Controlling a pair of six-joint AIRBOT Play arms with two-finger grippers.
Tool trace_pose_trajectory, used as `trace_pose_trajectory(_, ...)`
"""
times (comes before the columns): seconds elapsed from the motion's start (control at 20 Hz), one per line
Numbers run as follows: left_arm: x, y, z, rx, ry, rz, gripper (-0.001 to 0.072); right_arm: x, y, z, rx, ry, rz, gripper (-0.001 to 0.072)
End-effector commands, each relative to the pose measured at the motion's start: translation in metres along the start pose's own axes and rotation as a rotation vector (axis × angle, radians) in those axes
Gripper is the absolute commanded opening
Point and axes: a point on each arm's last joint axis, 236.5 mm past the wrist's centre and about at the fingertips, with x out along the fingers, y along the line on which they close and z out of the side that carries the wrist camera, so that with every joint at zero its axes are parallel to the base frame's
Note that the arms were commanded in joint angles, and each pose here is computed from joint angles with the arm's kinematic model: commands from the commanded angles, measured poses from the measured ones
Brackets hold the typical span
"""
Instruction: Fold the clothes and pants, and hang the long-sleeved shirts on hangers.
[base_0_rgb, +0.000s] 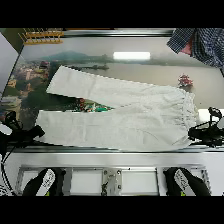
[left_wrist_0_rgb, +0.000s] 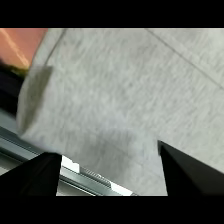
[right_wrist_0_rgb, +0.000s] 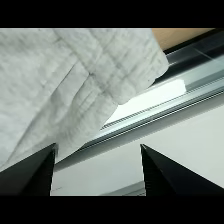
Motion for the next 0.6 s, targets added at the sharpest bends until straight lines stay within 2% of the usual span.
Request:
trace_pose_trajectory(0.0, -0.031, -0.010, 0.028, -0.002, -0.052, -0.027, 0.0623, -0.022, -0.002, 0.015, 0.010, -0.081, -0.002, 0.0562)
trace_pose_trajectory(0.25, -0.077, -0.073, 0.101, -0.093, -0.246, -0.282, 0.0622, -0.083, 0.013, 0.062, 0.062, -0.373, 0.083, 0.0562)
trace_pose_trajectory(0.4, -0.049, -0.113, 0.127, -0.073, -0.210, -0.321, 0.0622, -0.092, 0.033, 0.068, 0.088, -0.411, 0.178, 0.0561)
trace_pose_trajectory(0.55, -0.012, -0.157, 0.163, -0.064, -0.211, -0.340, 0.0623, -0.090, 0.038, 0.069, 0.094, -0.401, 0.199, 0.0561)
